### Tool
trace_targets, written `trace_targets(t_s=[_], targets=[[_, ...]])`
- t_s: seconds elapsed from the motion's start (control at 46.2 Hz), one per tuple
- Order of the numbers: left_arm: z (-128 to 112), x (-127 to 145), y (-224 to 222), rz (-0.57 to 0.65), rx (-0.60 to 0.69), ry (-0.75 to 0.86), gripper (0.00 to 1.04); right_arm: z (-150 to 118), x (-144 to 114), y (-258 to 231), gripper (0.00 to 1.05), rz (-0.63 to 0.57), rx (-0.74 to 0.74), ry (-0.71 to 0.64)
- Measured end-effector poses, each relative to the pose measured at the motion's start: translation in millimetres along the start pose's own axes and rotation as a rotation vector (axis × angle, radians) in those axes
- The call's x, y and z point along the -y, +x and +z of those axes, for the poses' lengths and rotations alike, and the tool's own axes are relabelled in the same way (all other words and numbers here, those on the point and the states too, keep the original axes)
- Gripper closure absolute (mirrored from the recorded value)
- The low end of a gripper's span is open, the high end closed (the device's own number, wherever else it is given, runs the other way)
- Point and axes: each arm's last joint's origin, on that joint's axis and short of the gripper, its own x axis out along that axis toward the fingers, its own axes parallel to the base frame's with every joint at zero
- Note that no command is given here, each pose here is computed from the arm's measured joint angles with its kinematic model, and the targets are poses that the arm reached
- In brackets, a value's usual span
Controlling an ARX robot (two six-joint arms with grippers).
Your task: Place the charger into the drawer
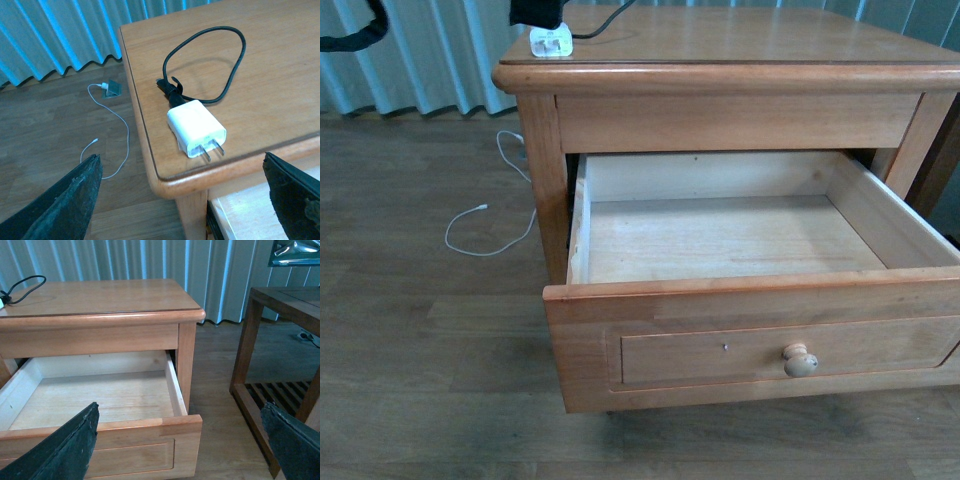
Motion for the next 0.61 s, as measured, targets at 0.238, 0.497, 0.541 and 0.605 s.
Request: trace_targets(t_s=[0.238,0.497,0.541,0.605], targets=[[-5.6,16.7,61.8,0.035,-0.001,-0.013,0.06,0.0,0.0,0.0,0.08,0.000,0.000,0.000],[-15.6,29.7,94.6,0.029,-0.020,-0.007,0.06,0.0,0.0,0.0,0.08,0.000,0.000,0.000],[-15.9,31.9,99.0,0.027,-0.019,-0.009,0.06,0.0,0.0,0.0,0.08,0.000,0.000,0.000],[-15.0,33.3,102.5,0.028,-0.021,-0.010,0.06,0.0,0.0,0.0,0.08,0.000,0.000,0.000]])
